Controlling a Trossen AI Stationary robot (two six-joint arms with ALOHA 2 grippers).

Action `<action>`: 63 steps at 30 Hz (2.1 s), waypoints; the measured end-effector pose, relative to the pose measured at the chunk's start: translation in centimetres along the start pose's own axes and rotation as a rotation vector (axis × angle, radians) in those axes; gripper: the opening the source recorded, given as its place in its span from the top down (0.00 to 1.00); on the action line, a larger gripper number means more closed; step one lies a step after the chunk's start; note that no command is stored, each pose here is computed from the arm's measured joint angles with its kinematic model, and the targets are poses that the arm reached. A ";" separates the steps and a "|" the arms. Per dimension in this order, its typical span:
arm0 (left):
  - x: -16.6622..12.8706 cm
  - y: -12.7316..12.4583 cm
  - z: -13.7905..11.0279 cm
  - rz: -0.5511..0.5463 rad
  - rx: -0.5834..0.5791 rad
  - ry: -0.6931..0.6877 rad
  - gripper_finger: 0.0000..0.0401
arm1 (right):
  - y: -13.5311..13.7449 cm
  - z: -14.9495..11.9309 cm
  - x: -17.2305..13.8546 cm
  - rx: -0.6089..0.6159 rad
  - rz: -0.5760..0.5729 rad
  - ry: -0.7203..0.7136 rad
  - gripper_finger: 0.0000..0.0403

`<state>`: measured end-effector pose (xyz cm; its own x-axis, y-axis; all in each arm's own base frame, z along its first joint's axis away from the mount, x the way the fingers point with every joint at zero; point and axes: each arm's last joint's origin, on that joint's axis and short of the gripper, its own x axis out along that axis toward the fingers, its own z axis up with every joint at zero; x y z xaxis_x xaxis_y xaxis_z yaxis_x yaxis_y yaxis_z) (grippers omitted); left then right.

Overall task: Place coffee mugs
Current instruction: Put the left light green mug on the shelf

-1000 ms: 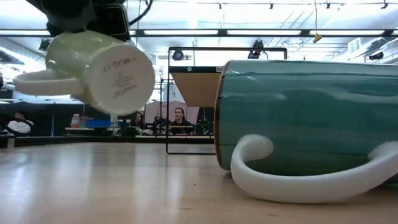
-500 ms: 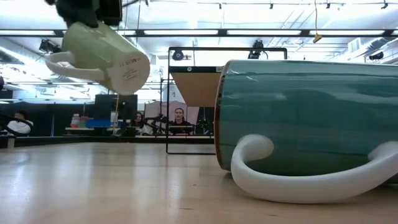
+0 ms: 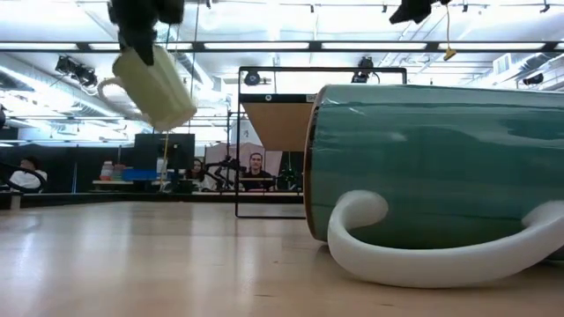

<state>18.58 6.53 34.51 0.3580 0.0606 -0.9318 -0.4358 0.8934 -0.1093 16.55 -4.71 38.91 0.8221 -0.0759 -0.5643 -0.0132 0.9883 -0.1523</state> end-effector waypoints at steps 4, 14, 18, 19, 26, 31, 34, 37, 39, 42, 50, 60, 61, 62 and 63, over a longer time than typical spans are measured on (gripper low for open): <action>2.5 0.9 1.1 0.027 0.003 0.098 0.92 | -0.3 -0.1 0.6 0.011 0.003 0.015 0.57; 9.0 2.3 3.9 0.060 0.033 0.300 0.90 | -0.3 -0.1 0.8 0.013 0.004 0.019 0.57; 11.2 2.5 4.6 0.077 0.038 0.340 0.90 | -0.3 -0.1 0.8 0.013 0.004 0.019 0.57; 11.7 2.6 4.8 0.078 0.037 0.349 0.90 | -0.3 -0.1 0.8 0.013 0.004 0.019 0.57; 13.9 2.8 5.4 0.087 0.032 0.371 0.90 | -0.3 -0.1 0.8 0.013 0.004 0.019 0.57; 14.6 2.8 5.6 0.086 0.029 0.376 0.90 | -0.3 -0.1 0.8 0.013 0.004 0.020 0.57; 14.6 2.8 5.7 0.087 0.027 0.367 0.90 | -0.3 -0.1 0.8 0.013 0.004 0.020 0.57; 14.7 2.8 5.8 0.090 0.021 0.357 0.89 | -0.3 -0.1 0.8 0.013 0.005 0.020 0.57; 14.7 2.8 5.8 0.090 0.019 0.353 0.87 | -0.3 -0.1 0.8 0.013 0.005 0.020 0.57; 14.8 2.8 6.1 0.091 0.022 0.328 0.86 | -0.3 -0.1 0.8 0.013 0.005 0.020 0.57; 14.9 2.7 6.2 0.091 0.003 0.313 0.81 | -0.3 -0.1 0.8 0.013 0.005 0.021 0.57; 15.0 2.7 6.6 0.089 0.006 0.267 0.62 | -0.3 -0.1 0.8 0.013 0.006 0.021 0.57; 15.0 2.7 6.7 0.089 0.007 0.259 0.60 | -0.3 -0.1 0.8 0.013 0.006 0.021 0.57; 15.0 2.7 6.8 0.088 0.007 0.252 0.59 | -0.3 -0.1 0.8 0.013 0.006 0.021 0.57; 15.0 2.7 6.8 0.088 0.008 0.252 0.58 | -0.3 -0.1 0.8 0.013 0.006 0.021 0.57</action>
<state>28.35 12.88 22.56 0.1014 0.0264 -0.9945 -0.4495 0.8930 -0.0222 17.15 -5.10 38.43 0.8097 -0.0729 -0.5824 -0.0103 0.9903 -0.1382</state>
